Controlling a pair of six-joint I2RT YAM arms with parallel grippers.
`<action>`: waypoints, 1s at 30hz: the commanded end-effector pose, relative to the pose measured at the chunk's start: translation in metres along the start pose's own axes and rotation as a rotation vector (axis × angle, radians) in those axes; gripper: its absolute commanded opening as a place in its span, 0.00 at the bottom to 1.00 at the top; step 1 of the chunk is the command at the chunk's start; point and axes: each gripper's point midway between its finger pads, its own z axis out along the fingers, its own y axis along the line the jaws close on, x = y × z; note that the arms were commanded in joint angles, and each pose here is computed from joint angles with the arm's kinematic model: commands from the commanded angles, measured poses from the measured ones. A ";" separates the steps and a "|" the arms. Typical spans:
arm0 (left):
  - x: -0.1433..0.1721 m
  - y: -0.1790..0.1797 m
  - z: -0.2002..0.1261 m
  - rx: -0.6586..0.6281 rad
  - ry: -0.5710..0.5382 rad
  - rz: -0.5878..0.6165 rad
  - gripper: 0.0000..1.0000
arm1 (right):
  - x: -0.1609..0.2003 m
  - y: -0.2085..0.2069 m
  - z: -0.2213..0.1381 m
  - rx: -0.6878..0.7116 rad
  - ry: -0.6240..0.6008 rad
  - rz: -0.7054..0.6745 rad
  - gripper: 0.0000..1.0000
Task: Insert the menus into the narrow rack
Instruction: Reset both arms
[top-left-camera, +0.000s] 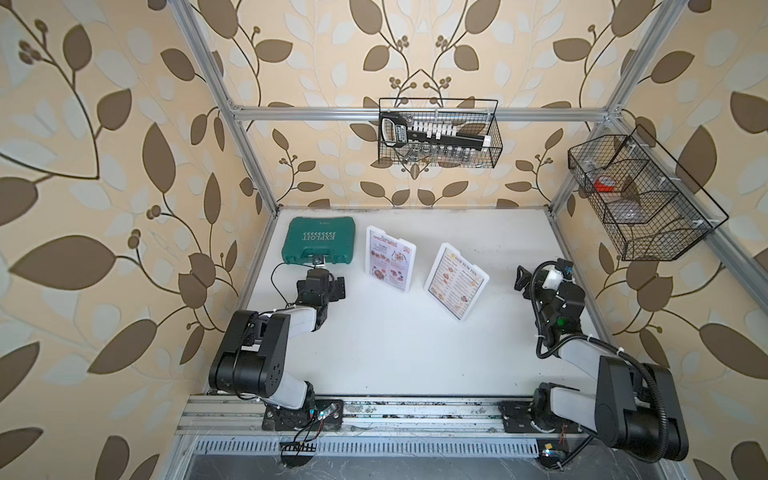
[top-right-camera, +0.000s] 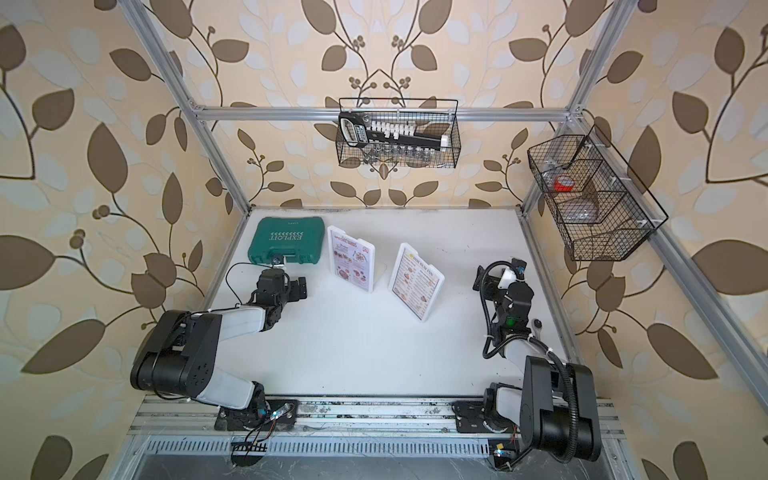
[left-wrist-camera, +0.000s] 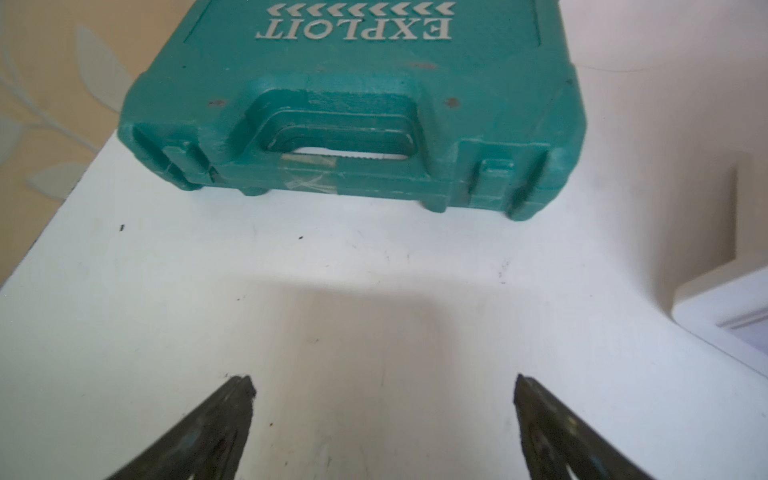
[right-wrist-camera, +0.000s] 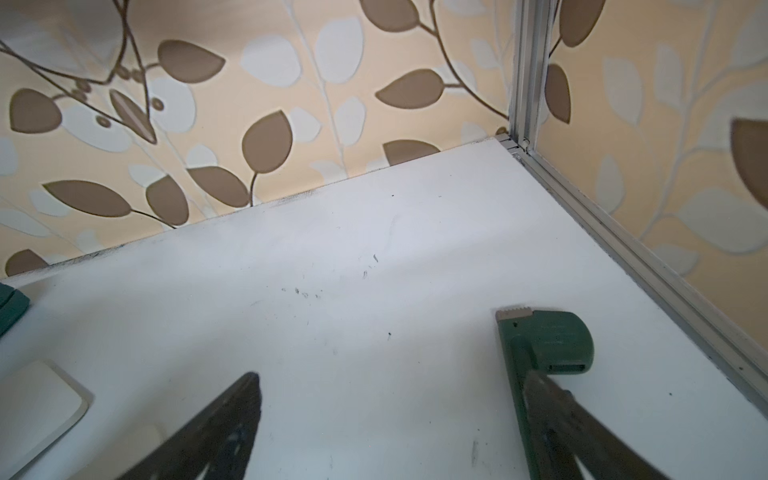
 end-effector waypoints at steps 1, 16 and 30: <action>-0.027 -0.006 -0.006 0.050 -0.132 -0.003 0.99 | -0.009 0.011 -0.005 -0.040 -0.083 -0.043 0.99; -0.017 0.000 -0.006 0.052 -0.163 -0.034 0.99 | 0.027 0.037 0.004 -0.115 -0.064 -0.166 0.99; -0.018 0.000 -0.005 0.056 -0.160 -0.038 0.99 | 0.041 0.047 0.028 -0.119 0.048 -0.210 0.99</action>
